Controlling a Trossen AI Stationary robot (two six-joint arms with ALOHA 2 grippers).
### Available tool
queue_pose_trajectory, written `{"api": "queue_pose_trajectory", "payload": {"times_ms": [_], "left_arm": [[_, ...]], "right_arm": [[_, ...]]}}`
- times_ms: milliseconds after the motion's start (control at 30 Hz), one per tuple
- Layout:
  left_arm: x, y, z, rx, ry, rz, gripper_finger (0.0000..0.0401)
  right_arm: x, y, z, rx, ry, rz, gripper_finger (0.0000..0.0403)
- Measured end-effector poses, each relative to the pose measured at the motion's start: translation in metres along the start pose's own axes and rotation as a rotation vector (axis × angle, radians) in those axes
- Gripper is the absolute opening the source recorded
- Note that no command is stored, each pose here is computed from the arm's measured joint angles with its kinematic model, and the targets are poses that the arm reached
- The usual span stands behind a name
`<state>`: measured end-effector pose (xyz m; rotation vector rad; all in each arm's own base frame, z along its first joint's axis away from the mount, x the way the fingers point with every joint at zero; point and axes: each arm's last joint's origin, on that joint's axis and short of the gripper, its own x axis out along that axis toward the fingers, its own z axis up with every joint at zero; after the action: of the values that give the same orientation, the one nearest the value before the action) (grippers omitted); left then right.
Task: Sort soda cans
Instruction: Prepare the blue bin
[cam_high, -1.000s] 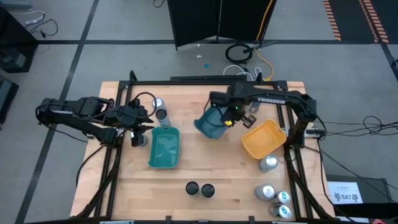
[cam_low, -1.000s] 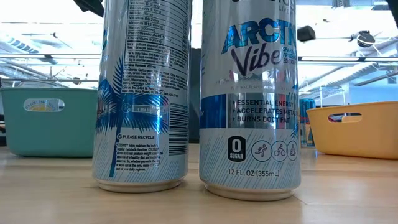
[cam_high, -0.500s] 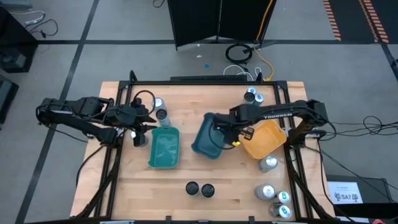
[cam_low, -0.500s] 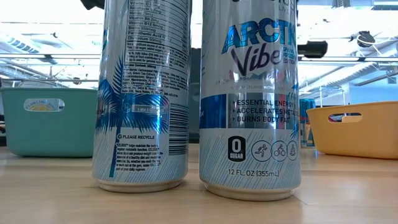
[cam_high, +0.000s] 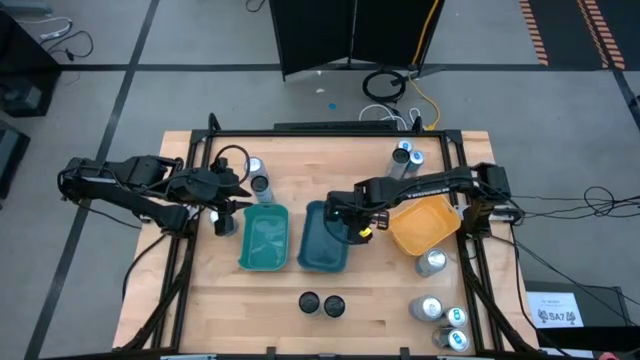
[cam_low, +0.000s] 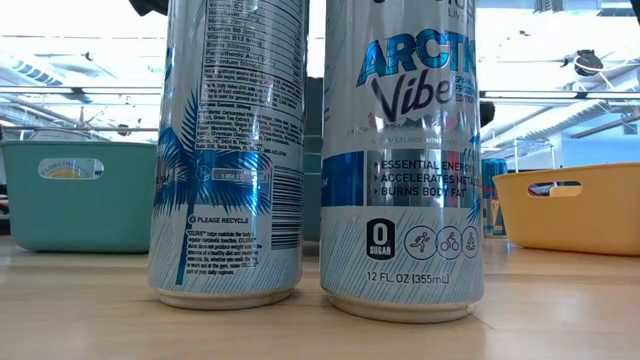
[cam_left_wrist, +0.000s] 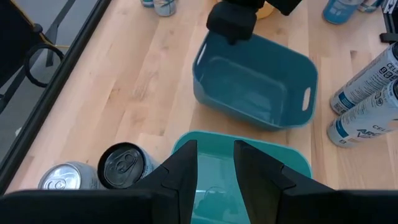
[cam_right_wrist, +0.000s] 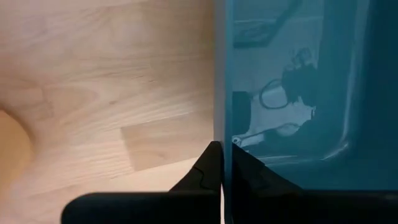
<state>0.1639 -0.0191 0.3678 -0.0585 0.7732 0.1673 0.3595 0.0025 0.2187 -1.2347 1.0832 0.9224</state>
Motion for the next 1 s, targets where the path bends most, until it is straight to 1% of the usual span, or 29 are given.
{"api": "queue_pose_trajectory", "payload": {"times_ms": [133, 233, 333, 400, 567, 633, 733, 867, 1000], "left_arm": [[0.0, 0.0, 0.0, 0.0, 0.0, 0.0, 0.0116], [0.0, 0.0, 0.0, 0.0, 0.0, 0.0, 0.0116], [0.0, 0.0, 0.0, 0.0, 0.0, 0.0, 0.0116], [0.0, 0.0, 0.0, 0.0, 0.0, 0.0, 0.0116], [0.0, 0.0, 0.0, 0.001, 0.002, 0.0, 0.0116], [0.0, 0.0, 0.0, 0.001, 0.003, 0.001, 0.0116], [0.0, 0.0, 0.0, 0.001, 0.003, 0.001, 0.0116], [0.0, 0.0, 0.0, 0.001, 0.003, 0.001, 0.0116], [0.0, 0.0, 0.0, 0.001, 0.003, 0.0, 0.0116]], "right_arm": [[0.005, -0.001, 0.0, -0.062, -0.003, 0.003, 0.0], [0.007, -0.005, 0.001, -0.107, -0.006, -0.024, 0.0], [0.01, -0.011, 0.002, -0.133, -0.01, -0.083, 0.0], [0.014, -0.014, 0.002, -0.134, -0.011, -0.1, 0.0], [0.03, -0.013, 0.002, -0.119, 0.003, -0.05, 0.0], [0.031, -0.013, 0.002, -0.12, 0.021, -0.048, 0.0], [0.029, -0.016, 0.002, -0.113, 0.02, -0.076, 0.0005], [0.029, -0.017, 0.0, -0.103, 0.021, -0.082, 0.0016], [0.029, -0.017, 0.0, -0.08, 0.023, -0.083, 0.0018]]}}
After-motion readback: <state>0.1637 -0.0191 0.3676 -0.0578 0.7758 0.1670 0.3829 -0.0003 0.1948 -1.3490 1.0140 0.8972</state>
